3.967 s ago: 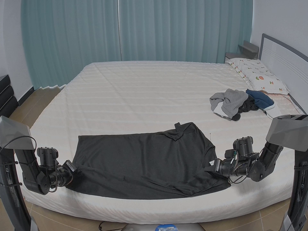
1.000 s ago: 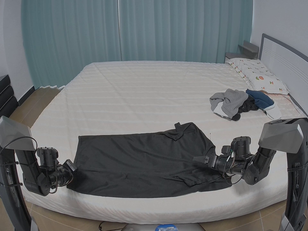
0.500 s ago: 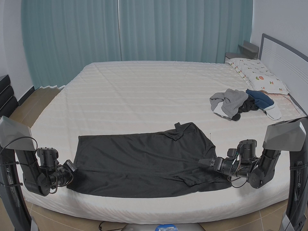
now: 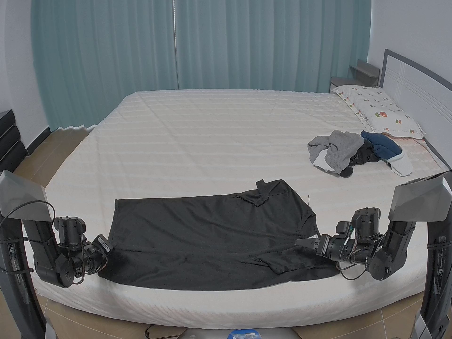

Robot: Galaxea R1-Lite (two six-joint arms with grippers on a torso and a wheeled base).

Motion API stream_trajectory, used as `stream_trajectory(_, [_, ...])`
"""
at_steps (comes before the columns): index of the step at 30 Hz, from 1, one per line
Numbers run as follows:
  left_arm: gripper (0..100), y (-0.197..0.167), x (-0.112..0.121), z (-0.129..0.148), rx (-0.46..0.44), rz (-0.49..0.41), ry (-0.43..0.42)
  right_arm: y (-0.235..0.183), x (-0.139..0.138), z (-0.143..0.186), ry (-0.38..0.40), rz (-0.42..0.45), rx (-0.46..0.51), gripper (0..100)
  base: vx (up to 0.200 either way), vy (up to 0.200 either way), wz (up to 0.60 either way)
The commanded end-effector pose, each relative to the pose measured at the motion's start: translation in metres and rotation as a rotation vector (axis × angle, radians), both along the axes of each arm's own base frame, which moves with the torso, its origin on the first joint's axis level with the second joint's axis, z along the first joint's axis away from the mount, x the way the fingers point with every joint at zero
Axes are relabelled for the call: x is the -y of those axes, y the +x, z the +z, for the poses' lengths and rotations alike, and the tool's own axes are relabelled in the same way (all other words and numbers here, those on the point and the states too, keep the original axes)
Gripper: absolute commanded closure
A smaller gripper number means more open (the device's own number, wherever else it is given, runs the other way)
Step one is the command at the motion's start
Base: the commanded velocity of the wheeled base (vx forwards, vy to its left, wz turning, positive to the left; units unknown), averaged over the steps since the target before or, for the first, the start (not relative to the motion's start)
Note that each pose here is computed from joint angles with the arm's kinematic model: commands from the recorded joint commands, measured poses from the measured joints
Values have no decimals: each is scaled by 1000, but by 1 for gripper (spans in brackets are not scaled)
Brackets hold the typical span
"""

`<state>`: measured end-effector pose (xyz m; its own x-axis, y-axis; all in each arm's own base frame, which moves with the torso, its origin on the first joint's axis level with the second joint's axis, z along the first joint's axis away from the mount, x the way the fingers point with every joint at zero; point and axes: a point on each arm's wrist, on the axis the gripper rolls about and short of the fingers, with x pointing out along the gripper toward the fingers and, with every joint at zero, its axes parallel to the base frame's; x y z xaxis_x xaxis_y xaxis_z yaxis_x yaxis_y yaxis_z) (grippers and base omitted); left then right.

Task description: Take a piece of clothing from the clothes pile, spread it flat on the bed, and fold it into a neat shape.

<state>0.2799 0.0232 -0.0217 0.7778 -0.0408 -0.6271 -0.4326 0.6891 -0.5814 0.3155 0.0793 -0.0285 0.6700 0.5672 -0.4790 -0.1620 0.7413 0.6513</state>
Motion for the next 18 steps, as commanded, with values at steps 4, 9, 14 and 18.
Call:
stream_trajectory(4, [100, 0, 0, 0, 0, 0, 0, 0, 2, -1, -3, -4, -4, 100, 0, 0, 0])
stream_trajectory(9, [100, 0, 0, 2, 5, 0, 1, -1, 7, 1, -2, -19, -5, 100, 0, 0, 0])
stream_trajectory(14, [100, -1, 0, 3, 10, 0, 1, -3, 15, 13, 4, -45, 24, 100, 0, 0, 0])
stream_trajectory(18, [100, -2, 0, 7, 19, 2, 2, -5, 22, 27, 12, -68, 60, 100, 0, 0, 0])
